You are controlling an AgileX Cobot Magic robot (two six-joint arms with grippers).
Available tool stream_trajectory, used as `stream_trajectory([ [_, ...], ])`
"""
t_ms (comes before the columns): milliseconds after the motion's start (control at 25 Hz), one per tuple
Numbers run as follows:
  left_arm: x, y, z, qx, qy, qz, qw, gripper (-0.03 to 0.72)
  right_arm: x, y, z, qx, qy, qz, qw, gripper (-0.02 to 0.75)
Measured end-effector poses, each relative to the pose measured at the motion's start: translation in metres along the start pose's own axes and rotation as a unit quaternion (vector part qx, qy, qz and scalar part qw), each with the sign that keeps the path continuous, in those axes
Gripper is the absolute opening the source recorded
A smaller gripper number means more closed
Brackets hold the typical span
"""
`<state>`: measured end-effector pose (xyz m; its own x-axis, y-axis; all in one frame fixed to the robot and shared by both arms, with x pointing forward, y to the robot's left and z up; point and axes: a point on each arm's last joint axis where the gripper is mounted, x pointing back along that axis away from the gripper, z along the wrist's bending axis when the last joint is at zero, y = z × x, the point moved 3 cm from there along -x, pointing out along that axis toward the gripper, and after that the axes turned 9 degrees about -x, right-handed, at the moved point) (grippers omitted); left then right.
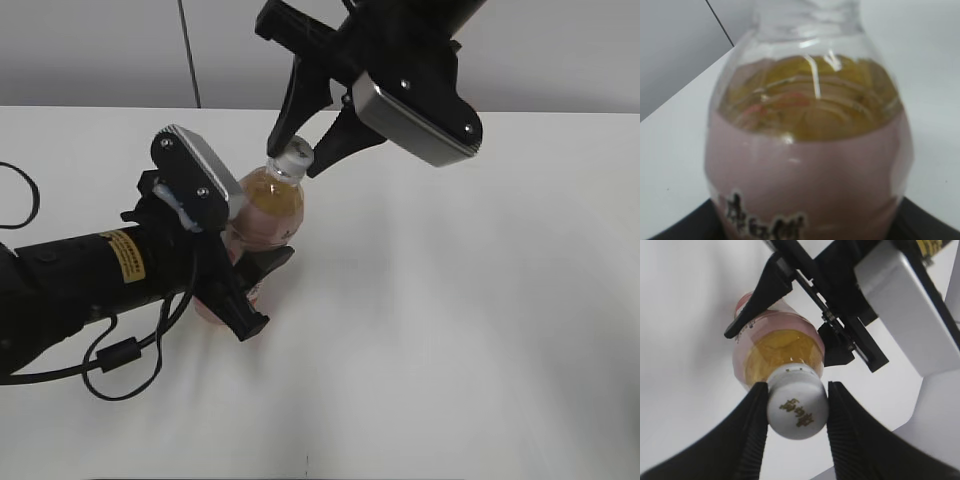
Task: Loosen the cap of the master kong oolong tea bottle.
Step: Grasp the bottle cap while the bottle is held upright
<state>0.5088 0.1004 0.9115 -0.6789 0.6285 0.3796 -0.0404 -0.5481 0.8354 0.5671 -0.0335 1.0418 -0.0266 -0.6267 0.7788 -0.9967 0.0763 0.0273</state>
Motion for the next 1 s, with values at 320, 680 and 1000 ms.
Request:
stream_trajectory([
  [320,-0.0002,-0.0014,-0.0011,-0.006,-0.003,0.004,1.0,0.393,-0.0021,0.0028,-0.0019,0.145,0.027,0.005,0.989,0.279],
  [680,-0.0009,-0.0026,-0.0018,-0.011,-0.005,0.005,1.0,0.393,-0.0013,0.0033,-0.002,0.152,0.031,0.006,0.988,0.277],
  [1000,-0.0012,0.0007,-0.0021,-0.016,-0.004,-0.007,1.0,0.393,0.0058,0.005,-0.0021,0.173,0.05,0.02,0.983,0.277],
])
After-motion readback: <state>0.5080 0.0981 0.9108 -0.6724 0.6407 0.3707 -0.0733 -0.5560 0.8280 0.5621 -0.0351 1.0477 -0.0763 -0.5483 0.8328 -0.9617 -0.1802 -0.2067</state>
